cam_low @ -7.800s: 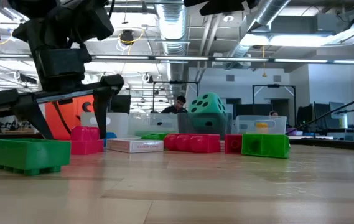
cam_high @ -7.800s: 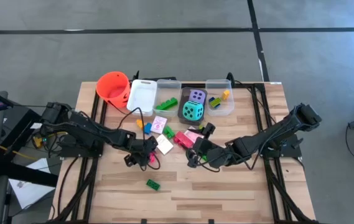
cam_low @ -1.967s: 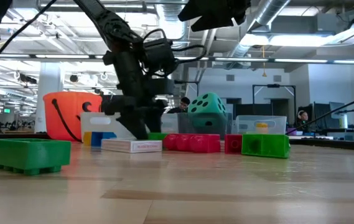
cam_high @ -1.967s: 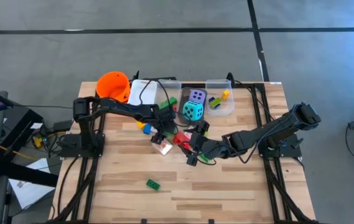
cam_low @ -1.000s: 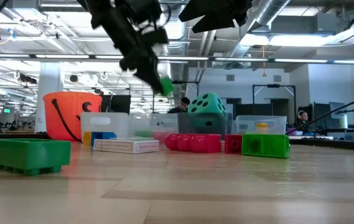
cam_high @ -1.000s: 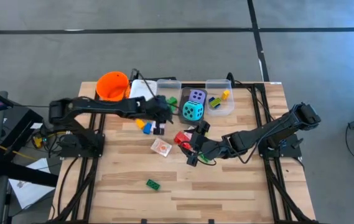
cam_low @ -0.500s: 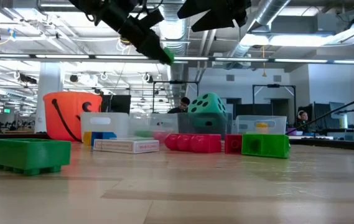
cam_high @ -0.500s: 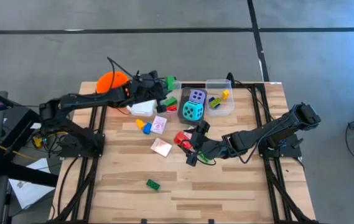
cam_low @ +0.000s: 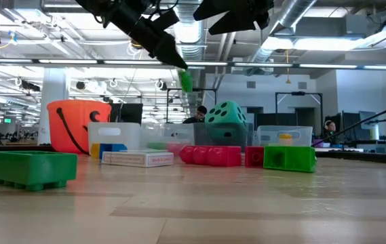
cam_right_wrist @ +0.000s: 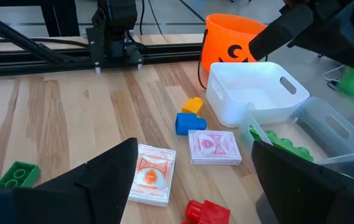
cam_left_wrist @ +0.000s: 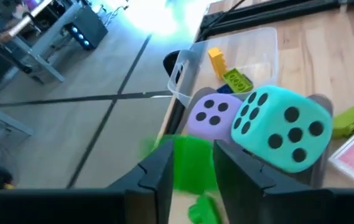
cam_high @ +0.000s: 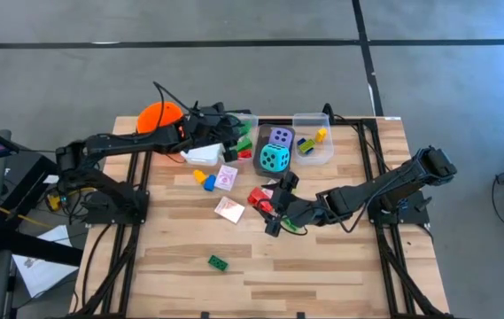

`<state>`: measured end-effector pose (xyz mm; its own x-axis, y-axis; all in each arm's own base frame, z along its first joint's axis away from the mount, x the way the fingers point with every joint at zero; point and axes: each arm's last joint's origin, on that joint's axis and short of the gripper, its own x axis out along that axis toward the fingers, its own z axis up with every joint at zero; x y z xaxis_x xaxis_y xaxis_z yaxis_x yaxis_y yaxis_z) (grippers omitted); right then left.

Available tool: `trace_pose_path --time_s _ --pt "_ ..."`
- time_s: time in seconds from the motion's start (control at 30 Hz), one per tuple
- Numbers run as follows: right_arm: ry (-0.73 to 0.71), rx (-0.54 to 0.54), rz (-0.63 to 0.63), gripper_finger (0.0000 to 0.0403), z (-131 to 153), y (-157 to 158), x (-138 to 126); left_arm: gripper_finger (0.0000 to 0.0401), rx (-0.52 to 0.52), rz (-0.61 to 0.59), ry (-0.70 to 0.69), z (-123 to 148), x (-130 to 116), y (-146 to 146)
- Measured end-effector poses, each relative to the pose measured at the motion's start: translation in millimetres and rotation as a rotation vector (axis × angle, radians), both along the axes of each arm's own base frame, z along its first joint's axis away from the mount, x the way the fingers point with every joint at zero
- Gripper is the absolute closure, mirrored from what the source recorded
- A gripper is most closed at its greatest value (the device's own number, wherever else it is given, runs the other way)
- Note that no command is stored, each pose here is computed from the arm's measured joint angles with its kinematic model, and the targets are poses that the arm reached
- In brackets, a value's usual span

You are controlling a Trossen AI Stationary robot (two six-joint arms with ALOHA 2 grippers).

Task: Pick & Place Toys
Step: Put the top large green game piece into the left transparent bin, then put the orange playing card box into the white bin

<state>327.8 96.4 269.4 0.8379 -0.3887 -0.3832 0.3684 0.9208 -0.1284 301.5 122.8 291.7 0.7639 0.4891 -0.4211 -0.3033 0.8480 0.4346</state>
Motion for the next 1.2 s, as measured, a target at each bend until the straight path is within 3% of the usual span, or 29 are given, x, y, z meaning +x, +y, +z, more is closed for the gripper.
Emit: trace_pose_path --time_s 0.33,0.63,0.8,1.03,1.2 --pt "0.001 -0.001 0.001 0.0092 0.0 0.0 0.0 0.0234 -0.078 0.025 0.01 -4.3 -1.4 -2.7" --pt "0.005 0.019 0.027 0.0092 -0.4 0.9 0.2 0.0215 -0.374 -0.181 0.347 -34.6 -15.6 -37.5" --pt "0.002 0.029 0.023 0.0092 -0.5 0.9 0.1 0.0214 -0.486 -0.177 0.427 -45.8 -18.3 -65.0" --pt "0.014 0.035 0.042 0.0092 -1.4 2.7 -0.6 0.0214 -0.511 -0.251 0.531 -73.2 -25.1 -103.2" --pt "0.031 0.029 0.061 0.0092 -3.0 9.6 -3.6 0.0214 -0.527 -0.29 0.528 -90.6 -28.6 -126.0"
